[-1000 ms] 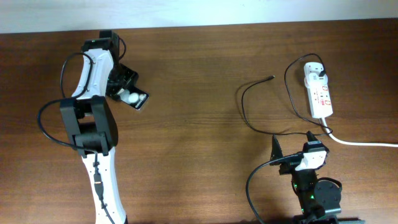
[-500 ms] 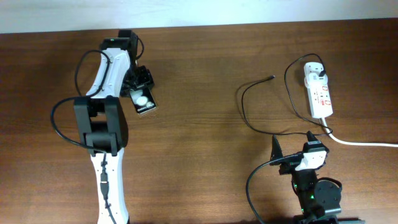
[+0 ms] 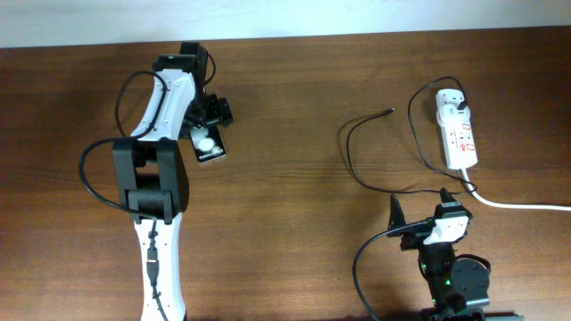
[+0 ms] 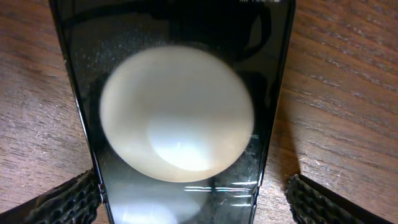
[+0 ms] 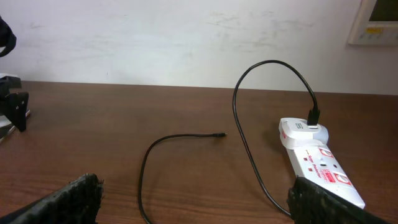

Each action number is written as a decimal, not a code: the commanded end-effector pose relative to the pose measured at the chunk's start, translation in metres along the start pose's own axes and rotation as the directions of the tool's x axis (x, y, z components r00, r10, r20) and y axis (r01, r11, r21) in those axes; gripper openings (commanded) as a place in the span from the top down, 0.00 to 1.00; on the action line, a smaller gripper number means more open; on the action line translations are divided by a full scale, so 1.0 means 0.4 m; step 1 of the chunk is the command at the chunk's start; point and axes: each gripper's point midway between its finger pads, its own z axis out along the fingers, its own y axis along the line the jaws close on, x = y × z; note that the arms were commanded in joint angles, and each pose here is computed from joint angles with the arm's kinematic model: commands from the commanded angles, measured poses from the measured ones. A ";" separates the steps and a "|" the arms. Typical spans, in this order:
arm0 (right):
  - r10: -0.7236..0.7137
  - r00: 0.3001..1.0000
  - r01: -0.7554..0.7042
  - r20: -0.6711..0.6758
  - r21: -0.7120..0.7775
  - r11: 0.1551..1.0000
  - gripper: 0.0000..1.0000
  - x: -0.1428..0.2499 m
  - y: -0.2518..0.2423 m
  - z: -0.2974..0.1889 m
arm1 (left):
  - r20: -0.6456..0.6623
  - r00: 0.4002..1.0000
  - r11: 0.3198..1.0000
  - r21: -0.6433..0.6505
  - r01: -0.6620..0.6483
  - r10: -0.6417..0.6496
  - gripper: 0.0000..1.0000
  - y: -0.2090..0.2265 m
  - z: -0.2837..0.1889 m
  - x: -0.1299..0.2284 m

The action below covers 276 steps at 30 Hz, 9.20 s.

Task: Plug charger to phone and switch on socket

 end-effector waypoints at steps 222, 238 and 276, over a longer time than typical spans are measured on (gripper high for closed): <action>0.612 0.247 -0.957 -0.752 -0.092 0.273 0.96 -0.080 0.702 0.119 | 0.148 0.982 0.783 0.622 0.002 -0.121 0.01 -0.017 -0.594 0.527; 0.436 -0.054 -0.989 -0.898 0.108 0.099 0.96 -0.091 0.680 0.081 | 0.277 0.784 0.749 0.575 0.328 -0.556 0.01 0.272 -0.633 0.806; 0.434 -0.306 -0.941 -0.847 0.339 -0.002 0.96 -0.084 0.750 0.030 | -0.349 0.763 0.256 0.797 0.547 -0.544 0.59 -0.054 -0.469 0.637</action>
